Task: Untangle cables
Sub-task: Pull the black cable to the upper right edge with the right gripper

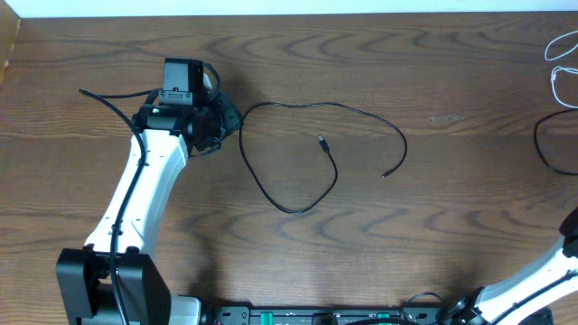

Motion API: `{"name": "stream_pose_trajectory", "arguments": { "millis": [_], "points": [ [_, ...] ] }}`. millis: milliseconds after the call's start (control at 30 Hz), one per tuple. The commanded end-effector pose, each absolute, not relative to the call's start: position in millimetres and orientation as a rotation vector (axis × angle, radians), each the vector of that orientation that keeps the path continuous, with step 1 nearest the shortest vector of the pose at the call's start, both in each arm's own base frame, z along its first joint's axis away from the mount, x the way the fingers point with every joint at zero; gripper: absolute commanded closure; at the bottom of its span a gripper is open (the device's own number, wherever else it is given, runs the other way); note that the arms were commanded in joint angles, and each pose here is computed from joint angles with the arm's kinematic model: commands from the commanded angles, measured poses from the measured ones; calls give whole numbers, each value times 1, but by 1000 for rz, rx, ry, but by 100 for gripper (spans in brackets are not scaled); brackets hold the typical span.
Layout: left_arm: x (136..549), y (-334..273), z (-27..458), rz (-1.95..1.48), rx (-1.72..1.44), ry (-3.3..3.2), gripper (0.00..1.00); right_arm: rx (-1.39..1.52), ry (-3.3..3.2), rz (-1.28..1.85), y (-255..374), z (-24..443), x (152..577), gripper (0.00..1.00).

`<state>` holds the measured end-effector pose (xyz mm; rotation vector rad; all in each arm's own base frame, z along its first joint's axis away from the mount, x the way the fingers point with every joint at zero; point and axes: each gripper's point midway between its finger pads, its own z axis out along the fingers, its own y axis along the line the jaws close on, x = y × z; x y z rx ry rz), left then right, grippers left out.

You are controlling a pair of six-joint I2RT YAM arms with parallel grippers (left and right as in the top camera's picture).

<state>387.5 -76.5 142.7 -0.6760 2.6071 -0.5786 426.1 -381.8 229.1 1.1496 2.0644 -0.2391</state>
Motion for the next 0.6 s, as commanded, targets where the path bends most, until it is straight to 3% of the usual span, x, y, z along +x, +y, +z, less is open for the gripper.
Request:
{"name": "stream_pose_trajectory", "arguments": {
  "millis": [0, 100, 200, 333, 567],
  "points": [
    [390, -73, 146, -557, -657, 2597, 61, 926, 2133, 36, -351, 216, 461, 93],
    [391, -73, 146, -558, -656, 2595, 61, 837, 2121, 175, -333, 222, 475, 62],
    [391, -73, 146, -558, -656, 2595, 61, 780, 2110, 280, -319, 228, 482, 39],
    [391, -73, 146, -557, -656, 2596, 61, 742, 2121, 405, -299, 229, 484, 28],
    [391, -75, 146, -559, -654, 2597, 61, 572, 2203, 733, -219, 227, 488, 23]
  ]
}}
